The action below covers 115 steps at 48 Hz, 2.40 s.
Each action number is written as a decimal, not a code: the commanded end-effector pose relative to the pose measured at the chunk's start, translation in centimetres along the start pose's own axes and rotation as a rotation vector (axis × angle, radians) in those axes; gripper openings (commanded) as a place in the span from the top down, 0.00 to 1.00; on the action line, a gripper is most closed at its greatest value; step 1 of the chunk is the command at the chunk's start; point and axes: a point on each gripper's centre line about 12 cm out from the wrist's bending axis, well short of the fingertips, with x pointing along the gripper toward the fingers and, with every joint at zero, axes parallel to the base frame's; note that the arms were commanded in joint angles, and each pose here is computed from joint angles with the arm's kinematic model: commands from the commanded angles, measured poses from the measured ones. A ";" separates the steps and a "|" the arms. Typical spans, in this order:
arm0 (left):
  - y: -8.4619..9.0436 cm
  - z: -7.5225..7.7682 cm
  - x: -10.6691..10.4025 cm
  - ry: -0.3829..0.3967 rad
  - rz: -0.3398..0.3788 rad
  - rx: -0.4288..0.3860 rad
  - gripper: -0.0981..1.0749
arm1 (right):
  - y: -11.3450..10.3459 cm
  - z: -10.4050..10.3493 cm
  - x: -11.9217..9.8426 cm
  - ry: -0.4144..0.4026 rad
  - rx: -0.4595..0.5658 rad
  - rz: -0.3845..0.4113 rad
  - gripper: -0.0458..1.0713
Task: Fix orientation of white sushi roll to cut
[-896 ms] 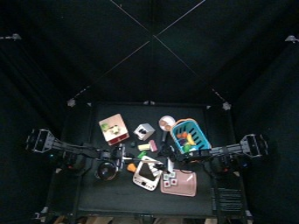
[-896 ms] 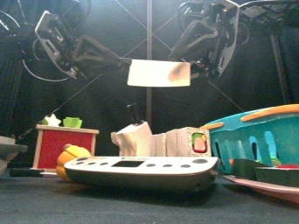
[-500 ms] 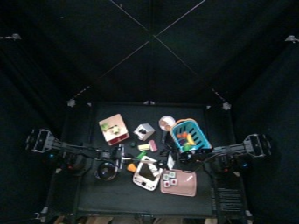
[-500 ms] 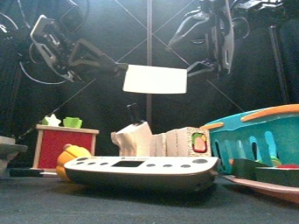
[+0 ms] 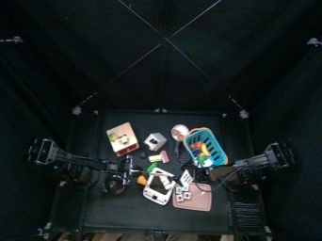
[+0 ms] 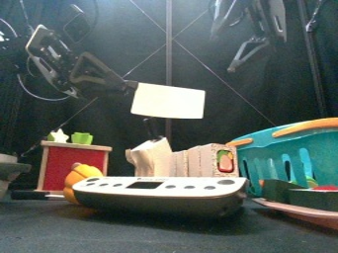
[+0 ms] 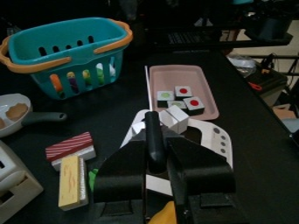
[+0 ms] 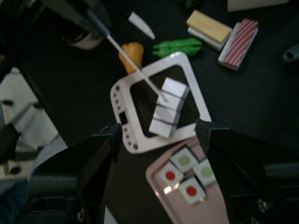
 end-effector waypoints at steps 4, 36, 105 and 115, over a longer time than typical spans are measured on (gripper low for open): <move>0.1 0.6 0.1 -0.021 0.002 0.003 0.58 | 1.6 3.3 -2.5 0.085 -0.114 0.045 0.09; 0.2 2.1 -0.1 -0.083 0.007 -0.002 0.58 | -1.3 2.3 3.8 -0.114 -0.638 0.190 0.10; 0.7 -0.4 -2.9 -0.061 0.051 -0.056 0.58 | -4.2 -3.7 7.1 -0.058 -0.620 0.230 0.18; 0.8 -0.1 -3.1 -0.073 0.063 -0.070 0.58 | -4.6 -5.3 10.0 0.011 -0.627 0.204 0.27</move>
